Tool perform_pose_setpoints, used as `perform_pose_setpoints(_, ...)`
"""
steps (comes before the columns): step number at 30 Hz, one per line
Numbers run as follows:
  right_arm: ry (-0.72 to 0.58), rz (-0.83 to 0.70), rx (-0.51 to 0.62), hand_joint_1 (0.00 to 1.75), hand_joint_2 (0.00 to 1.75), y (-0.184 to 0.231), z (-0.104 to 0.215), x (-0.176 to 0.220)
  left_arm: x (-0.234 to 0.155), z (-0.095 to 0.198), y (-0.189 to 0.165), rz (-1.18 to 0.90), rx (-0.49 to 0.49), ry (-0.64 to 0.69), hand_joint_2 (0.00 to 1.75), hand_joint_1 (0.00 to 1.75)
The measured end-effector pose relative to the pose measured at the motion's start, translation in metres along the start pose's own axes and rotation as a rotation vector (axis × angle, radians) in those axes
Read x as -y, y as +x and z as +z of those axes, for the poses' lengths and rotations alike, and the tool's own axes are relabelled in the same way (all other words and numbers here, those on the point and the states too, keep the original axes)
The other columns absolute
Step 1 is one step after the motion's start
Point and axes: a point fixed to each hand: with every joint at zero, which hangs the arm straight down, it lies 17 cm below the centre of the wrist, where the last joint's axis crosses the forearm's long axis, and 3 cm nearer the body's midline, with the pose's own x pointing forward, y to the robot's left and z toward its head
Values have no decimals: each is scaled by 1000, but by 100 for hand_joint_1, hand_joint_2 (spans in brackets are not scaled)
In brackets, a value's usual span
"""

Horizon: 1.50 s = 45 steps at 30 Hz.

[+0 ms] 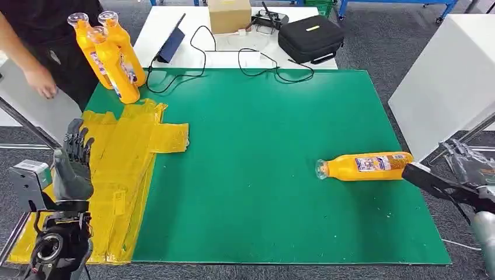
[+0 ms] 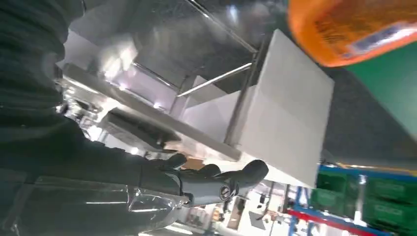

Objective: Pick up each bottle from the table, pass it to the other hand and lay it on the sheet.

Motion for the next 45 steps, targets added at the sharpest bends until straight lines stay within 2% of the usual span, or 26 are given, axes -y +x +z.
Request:
perform_pose_setpoints(17,61,-8,72,0,175,35,-16,-22,-5,-1,6,16,12,12,0,0)
perform_pose_setpoints(45,160,-2,125,0,175,72,-27,-64,-5,0,6,65,4,14,0,0)
